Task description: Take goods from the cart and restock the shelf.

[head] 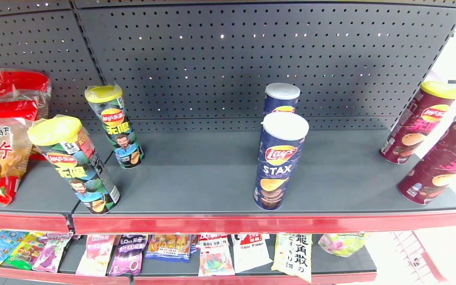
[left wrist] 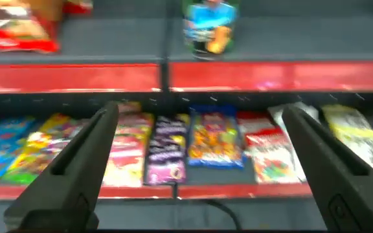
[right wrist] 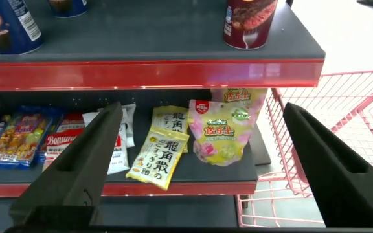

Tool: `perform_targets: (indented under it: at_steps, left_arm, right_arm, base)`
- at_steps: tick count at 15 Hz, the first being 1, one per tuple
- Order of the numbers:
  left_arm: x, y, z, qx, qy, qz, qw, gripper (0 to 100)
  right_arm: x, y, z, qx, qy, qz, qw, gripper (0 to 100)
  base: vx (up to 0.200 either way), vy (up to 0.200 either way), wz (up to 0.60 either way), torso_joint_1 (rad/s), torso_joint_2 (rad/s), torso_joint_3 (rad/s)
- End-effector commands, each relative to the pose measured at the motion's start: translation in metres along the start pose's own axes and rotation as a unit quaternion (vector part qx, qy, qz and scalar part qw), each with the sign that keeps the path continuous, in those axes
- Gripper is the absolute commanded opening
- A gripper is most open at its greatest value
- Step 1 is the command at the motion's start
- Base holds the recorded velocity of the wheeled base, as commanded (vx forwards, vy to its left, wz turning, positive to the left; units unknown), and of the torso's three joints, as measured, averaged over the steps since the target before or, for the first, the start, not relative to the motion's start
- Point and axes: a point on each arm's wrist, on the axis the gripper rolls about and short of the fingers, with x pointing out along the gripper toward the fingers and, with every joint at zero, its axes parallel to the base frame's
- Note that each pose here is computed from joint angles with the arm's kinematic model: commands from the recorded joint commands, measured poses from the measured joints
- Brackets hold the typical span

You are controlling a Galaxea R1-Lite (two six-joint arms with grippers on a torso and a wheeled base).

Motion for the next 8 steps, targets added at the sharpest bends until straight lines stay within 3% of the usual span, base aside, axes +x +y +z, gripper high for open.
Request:
perform_targets:
  at_steps: [1,8]
  left_arm:
    - [-0.0016,0.0,-0.0007,-0.001,-0.011,0.003,0.9999,100]
    - [-0.0016,-0.0001,-0.0007,0.007,-0.011,0.0,0.9999,100]
  right_arm:
    - [0.0,0.0,0.0,0.0,0.0,0.0,1.0,100]
    - [0.0,-0.0001,0.0,0.002,0.0,-0.003,1.0,100]
  base:
    - [0.0,0.0,0.0,0.0,0.0,0.0]
    - [0.0,0.0,0.0,0.0,0.0,0.0]
